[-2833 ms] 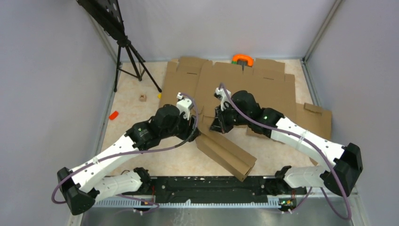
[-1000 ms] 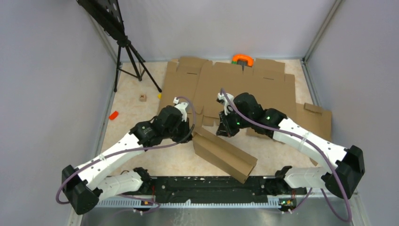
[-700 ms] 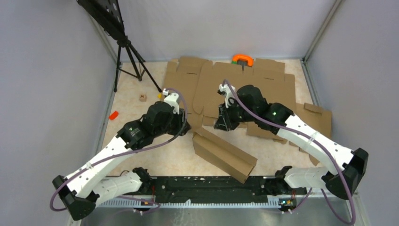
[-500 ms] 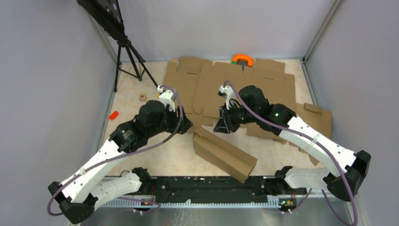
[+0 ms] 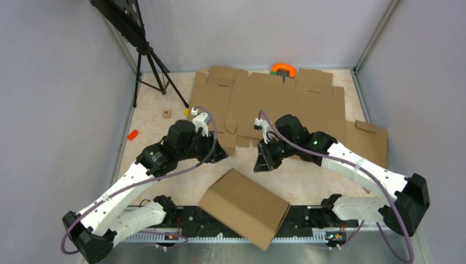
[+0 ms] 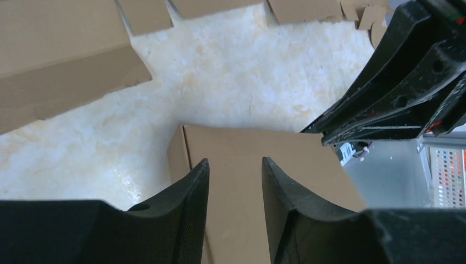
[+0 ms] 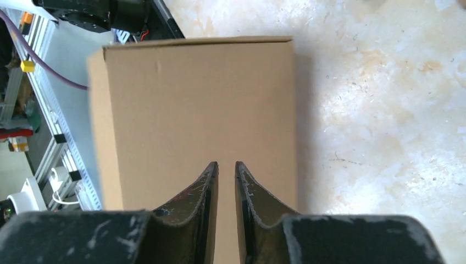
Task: Fold the paper box
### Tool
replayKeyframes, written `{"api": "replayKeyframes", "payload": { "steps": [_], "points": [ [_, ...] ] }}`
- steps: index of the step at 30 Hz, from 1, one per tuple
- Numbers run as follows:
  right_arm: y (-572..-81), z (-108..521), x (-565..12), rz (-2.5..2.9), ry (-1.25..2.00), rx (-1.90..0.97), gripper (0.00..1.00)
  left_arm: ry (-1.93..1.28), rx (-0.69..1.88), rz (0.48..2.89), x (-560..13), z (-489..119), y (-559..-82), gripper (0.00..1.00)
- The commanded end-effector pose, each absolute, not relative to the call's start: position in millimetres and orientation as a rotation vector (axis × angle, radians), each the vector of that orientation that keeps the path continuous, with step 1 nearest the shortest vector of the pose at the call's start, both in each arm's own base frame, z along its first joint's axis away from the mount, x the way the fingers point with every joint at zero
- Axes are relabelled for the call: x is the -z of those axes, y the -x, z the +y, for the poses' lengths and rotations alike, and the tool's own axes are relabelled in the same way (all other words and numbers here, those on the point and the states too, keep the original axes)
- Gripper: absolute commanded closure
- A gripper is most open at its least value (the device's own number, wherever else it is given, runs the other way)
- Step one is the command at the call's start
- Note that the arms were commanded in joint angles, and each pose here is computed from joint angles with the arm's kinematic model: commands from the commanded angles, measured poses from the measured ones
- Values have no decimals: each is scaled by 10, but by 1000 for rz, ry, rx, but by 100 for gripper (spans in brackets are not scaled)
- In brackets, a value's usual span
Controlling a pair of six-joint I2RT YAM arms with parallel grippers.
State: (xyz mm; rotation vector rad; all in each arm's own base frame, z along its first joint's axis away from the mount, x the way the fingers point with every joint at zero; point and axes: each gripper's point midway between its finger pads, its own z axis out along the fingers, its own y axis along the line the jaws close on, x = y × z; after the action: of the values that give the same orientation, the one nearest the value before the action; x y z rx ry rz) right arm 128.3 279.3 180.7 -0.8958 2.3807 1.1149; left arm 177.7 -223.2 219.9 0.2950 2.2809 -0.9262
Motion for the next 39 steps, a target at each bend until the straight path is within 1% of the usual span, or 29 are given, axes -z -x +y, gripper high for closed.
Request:
{"api": "replayKeyframes", "payload": {
  "steps": [1,2,3,4,6,8,10,11,13,15,19,21,23,27,29,33,36,37,39],
  "points": [
    [-1366,2814,-1928,2313,881,-1081,82,-303,1000,2271,-2167,-2324,-1753,58],
    [-1411,2805,-1960,2306,864,-1055,74,-290,1010,2270,-2145,-2346,-1773,58],
    [-1434,2794,-2000,2299,861,-1038,63,-283,1022,2270,-2125,-2374,-1787,59],
    [-1426,2798,-2069,2280,880,-1045,55,-276,1022,2273,-2100,-2390,-1810,59],
    [-1383,2804,-2161,2264,900,-1056,34,-267,989,2294,-2035,-2380,-1850,60],
    [-1373,2748,-2037,2326,920,-911,23,-246,920,2316,-1965,-2305,-1892,56],
    [-1349,2669,-1768,2414,949,-743,11,-236,849,2338,-1902,-2210,-1902,50],
    [-1312,2658,-1648,2457,948,-711,6,-239,826,2351,-1872,-2175,-1892,48],
    [-1226,2635,-1420,2520,938,-681,4,-241,775,2402,-1795,-2093,-1838,44],
    [-1147,2631,-1337,2529,927,-689,3,-242,743,2459,-1711,-2025,-1760,42],
    [-907,2558,-1337,2584,868,-769,7,-236,720,2617,-1521,-1957,-1544,44],
    [-694,2421,-1280,2666,843,-769,9,-237,728,2680,-1463,-1957,-1457,45],
    [-442,2316,-1216,2740,814,-798,9,-245,749,2703,-1426,-1976,-1413,45],
    [-33,2157,-1131,2875,647,-911,9,-280,838,2711,-1391,-2060,-1334,44],
    [44,2056,-1110,2911,541,-905,9,-291,869,2712,-1387,-2081,-1299,39],
    [168,2005,-1173,2918,378,-983,9,-316,913,2701,-1363,-2091,-1235,36],
    [239,2089,-1028,2928,318,-1023,9,-318,925,2725,-1284,-2098,-1201,37],
    [248,2124,-947,2940,297,-1019,11,-314,925,2738,-1247,-2101,-1193,38],
    [263,2310,-850,2929,277,-1102,16,-302,924,2756,-1179,-2109,-1191,40]
  ]
}}
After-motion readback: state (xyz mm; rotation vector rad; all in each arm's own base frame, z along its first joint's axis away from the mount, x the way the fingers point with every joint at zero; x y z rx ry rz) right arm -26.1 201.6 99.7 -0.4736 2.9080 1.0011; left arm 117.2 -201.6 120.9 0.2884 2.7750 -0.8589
